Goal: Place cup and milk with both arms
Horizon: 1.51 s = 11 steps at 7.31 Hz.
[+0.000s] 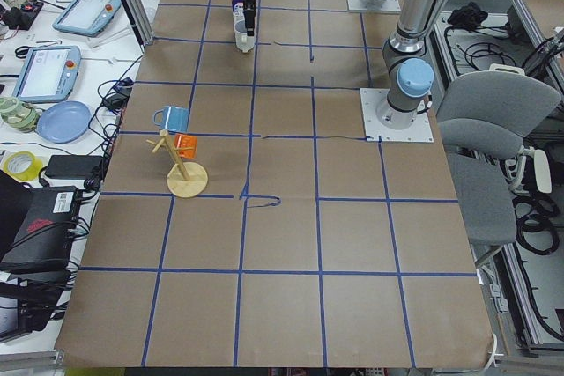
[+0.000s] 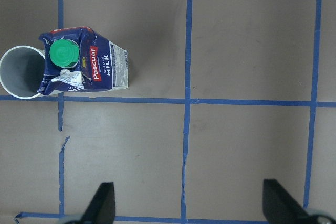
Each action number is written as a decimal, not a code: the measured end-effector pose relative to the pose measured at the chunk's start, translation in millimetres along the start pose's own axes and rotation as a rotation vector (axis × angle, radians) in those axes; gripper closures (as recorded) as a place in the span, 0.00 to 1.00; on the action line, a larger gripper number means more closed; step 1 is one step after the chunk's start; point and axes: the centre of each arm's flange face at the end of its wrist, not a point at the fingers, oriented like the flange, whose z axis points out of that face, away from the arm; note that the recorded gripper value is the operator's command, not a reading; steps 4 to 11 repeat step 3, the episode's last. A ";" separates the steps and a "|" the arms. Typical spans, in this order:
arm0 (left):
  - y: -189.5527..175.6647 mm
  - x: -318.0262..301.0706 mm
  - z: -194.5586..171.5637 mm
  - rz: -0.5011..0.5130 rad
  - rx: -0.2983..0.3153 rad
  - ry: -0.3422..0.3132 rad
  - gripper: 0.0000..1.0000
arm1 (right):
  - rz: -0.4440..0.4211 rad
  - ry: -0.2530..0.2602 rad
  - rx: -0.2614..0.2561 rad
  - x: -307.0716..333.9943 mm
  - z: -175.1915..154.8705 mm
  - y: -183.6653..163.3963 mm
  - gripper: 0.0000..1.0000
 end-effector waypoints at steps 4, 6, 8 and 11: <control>1.0 -1.0 -1.6 -0.001 0.001 0.002 0.00 | 0.003 0.008 -0.002 0.3 0.9 -0.2 0.00; 1.0 -1.0 -1.6 -0.001 0.001 0.002 0.00 | 0.003 0.008 -0.002 0.3 0.9 -0.2 0.00; 1.0 -1.0 -1.6 -0.001 0.001 0.002 0.00 | 0.003 0.008 -0.002 0.3 0.9 -0.2 0.00; 1.0 -1.0 -1.6 -0.001 0.001 0.002 0.00 | 0.003 0.008 -0.002 0.3 0.9 -0.2 0.00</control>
